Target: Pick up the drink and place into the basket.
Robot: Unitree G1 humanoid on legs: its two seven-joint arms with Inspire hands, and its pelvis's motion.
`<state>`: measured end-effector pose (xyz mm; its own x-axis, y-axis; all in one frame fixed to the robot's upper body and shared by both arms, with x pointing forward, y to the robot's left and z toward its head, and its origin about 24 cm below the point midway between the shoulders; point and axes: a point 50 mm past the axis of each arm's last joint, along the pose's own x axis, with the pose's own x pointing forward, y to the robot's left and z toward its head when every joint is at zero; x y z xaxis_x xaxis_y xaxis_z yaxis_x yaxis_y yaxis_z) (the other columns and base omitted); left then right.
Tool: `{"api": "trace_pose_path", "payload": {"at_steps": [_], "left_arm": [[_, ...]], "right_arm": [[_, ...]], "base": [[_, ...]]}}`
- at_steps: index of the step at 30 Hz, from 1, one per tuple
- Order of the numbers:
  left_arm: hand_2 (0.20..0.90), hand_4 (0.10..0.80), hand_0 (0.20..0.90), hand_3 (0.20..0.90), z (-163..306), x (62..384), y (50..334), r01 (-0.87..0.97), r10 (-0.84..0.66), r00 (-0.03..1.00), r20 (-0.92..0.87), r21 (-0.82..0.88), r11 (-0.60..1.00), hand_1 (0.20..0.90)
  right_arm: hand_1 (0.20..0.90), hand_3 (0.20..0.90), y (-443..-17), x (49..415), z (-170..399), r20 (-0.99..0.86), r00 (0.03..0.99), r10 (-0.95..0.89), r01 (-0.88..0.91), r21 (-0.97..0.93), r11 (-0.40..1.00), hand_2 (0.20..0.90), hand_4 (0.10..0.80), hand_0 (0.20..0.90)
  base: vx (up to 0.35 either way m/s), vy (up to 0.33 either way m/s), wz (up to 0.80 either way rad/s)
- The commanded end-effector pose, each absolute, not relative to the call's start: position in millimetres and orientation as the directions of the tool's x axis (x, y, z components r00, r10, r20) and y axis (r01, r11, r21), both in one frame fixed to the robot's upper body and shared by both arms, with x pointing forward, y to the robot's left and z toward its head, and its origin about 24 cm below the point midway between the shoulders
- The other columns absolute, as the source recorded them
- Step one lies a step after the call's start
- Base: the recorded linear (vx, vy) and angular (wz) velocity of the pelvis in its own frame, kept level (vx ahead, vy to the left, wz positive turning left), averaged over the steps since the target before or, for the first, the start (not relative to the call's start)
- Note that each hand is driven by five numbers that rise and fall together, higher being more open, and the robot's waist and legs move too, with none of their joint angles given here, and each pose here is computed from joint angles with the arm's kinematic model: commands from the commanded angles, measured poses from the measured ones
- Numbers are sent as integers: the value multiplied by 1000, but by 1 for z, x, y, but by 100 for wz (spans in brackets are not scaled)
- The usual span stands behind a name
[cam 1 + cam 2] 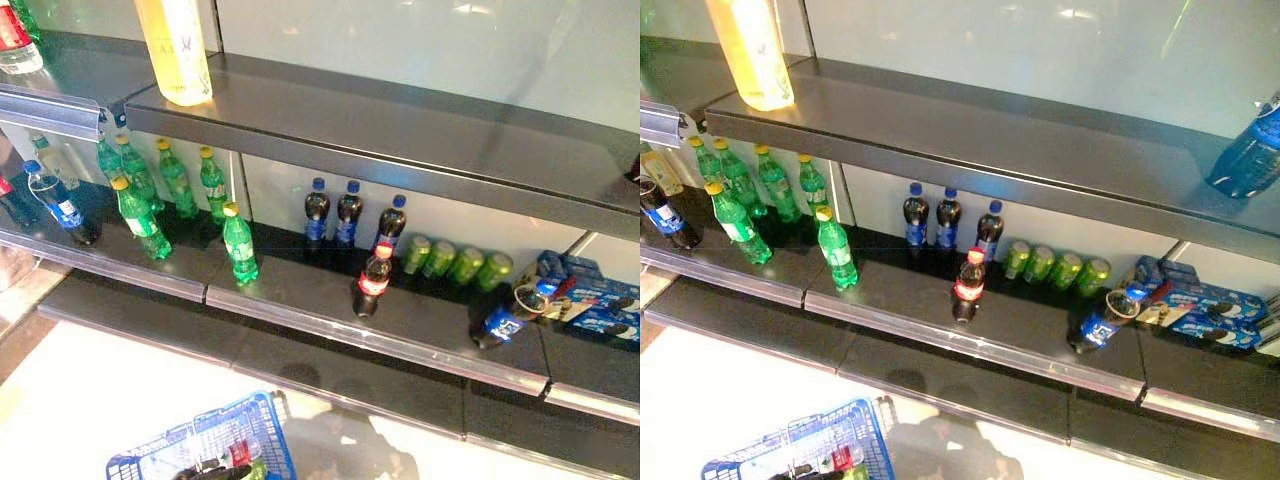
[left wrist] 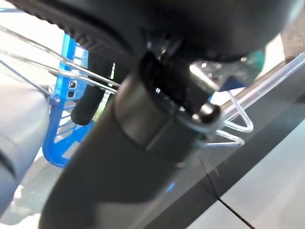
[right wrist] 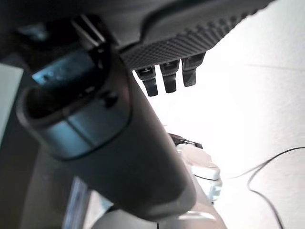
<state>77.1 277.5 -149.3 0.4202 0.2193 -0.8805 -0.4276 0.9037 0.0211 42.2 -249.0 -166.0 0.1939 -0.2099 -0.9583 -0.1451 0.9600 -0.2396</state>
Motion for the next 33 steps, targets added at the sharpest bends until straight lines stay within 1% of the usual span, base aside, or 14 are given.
{"api": "trace_pose_path", "payload": {"at_steps": [1,3,5,8,9,14,15,19,22,24,27,29,31,33], "left_arm": [[300,100,300,200,-108,178,283,-359,202,740,-642,-123,925,300],[300,100,300,200,-105,186,279,-349,193,757,-624,-136,927,300],[300,100,300,200,-100,196,275,-343,190,779,-598,-153,927,300],[300,100,300,200,-97,198,278,-348,196,788,-584,-159,924,300],[300,100,300,200,-97,198,278,-349,197,788,-583,-160,923,300],[300,100,300,200,-94,202,281,-375,211,801,-560,-195,906,300],[300,100,300,200,-92,204,282,-384,221,802,-554,-196,902,300],[300,100,300,200,-88,207,288,-394,245,804,-542,-178,902,300],[300,100,300,200,-83,210,294,-440,282,800,-530,-198,876,300],[300,100,300,200,-84,207,298,-485,308,790,-530,-234,842,300],[300,100,300,200,-83,205,301,-503,316,787,-529,-255,826,300],[300,100,300,200,-87,203,297,-538,277,797,-537,-422,730,300],[300,100,300,200,-90,202,290,-512,214,832,-512,-558,653,300],[300,100,300,200,-92,203,281,-473,157,859,-488,-636,610,300]], "right_arm": [[900,900,-276,91,-150,-897,310,-314,-96,-358,929,900,800,900],[900,900,-278,100,-148,-883,338,-326,-75,-370,926,900,800,900],[900,900,-282,114,-141,-851,403,-337,-39,-384,922,900,800,900],[900,900,-291,129,-131,-803,478,-355,0,-404,915,900,800,900],[900,900,-292,131,-130,-798,486,-356,1,-407,913,900,800,900],[900,900,-293,163,-112,-681,647,-341,36,-420,907,900,800,900],[900,900,-288,178,-105,-629,708,-322,48,-412,910,900,800,900],[900,900,-274,208,-86,-515,819,-253,47,-380,924,900,800,900],[900,900,-251,237,-60,-373,918,-138,-21,-393,919,900,800,900],[900,900,-235,248,-43,-286,956,-66,-62,-418,906,900,800,900],[900,900,-217,256,-25,-190,982,7,-93,-451,888,900,800,900],[900,900,-199,263,0,-52,993,109,-121,-487,865,900,800,900],[900,900,-187,267,23,41,983,179,-132,-520,844,900,800,900],[900,900,-179,269,41,118,963,243,-137,-562,816,900,800,900]], "base": [[-355,-12,10],[-254,-3,19],[-247,-6,18],[-126,5,9],[-62,21,1],[-92,7,4],[-96,-37,-7],[-83,-62,2],[-88,-52,-5],[-58,-45,5],[-37,-51,6],[-47,-46,7],[-25,7,6],[-10,5,2]]}}
